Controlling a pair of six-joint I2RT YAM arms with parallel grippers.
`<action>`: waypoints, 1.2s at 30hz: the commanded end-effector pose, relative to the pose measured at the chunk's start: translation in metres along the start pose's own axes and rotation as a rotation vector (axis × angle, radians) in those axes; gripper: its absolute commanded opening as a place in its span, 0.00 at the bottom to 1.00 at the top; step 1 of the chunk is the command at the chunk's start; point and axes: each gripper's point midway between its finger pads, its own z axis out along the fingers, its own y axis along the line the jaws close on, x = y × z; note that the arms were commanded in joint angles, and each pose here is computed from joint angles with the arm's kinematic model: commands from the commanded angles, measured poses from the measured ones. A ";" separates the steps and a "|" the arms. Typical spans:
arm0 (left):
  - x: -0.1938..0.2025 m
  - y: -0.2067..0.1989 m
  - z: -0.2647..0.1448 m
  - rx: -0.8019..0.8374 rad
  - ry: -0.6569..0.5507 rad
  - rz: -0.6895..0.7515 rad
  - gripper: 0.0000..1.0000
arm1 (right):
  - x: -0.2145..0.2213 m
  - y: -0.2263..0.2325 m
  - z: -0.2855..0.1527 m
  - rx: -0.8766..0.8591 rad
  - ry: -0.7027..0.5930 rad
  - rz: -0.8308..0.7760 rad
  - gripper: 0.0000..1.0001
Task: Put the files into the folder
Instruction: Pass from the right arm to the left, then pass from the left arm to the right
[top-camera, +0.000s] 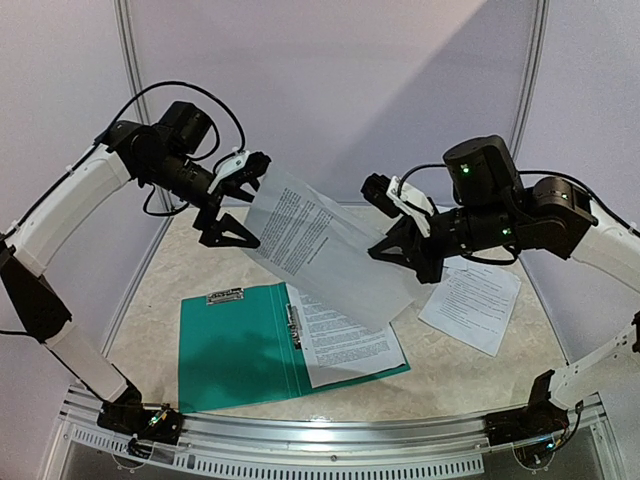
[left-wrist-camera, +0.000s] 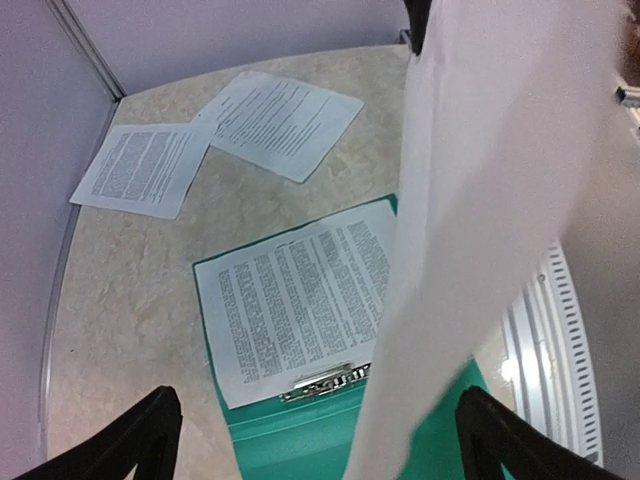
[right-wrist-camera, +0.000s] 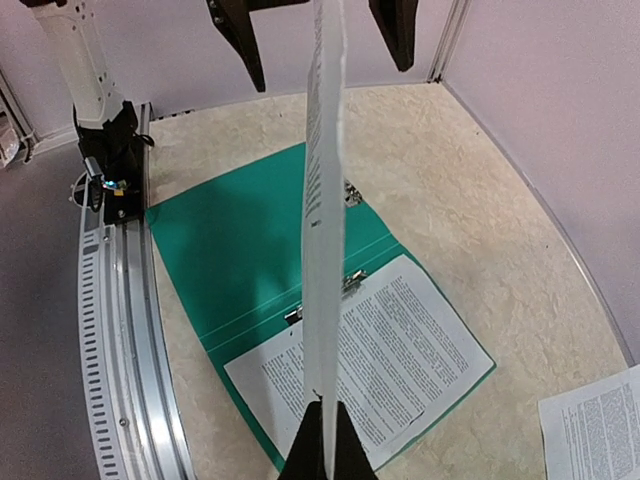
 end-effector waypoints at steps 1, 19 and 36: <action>-0.027 -0.029 -0.014 0.114 -0.118 -0.001 0.84 | -0.028 0.002 -0.010 -0.006 -0.146 -0.051 0.00; -0.012 -0.036 -0.007 -0.005 0.161 0.015 0.00 | -0.031 -0.025 0.026 0.107 -0.053 -0.036 0.75; 0.004 -0.025 -0.009 -0.078 0.245 -0.034 0.76 | -0.035 -0.044 0.043 0.072 -0.091 0.171 0.00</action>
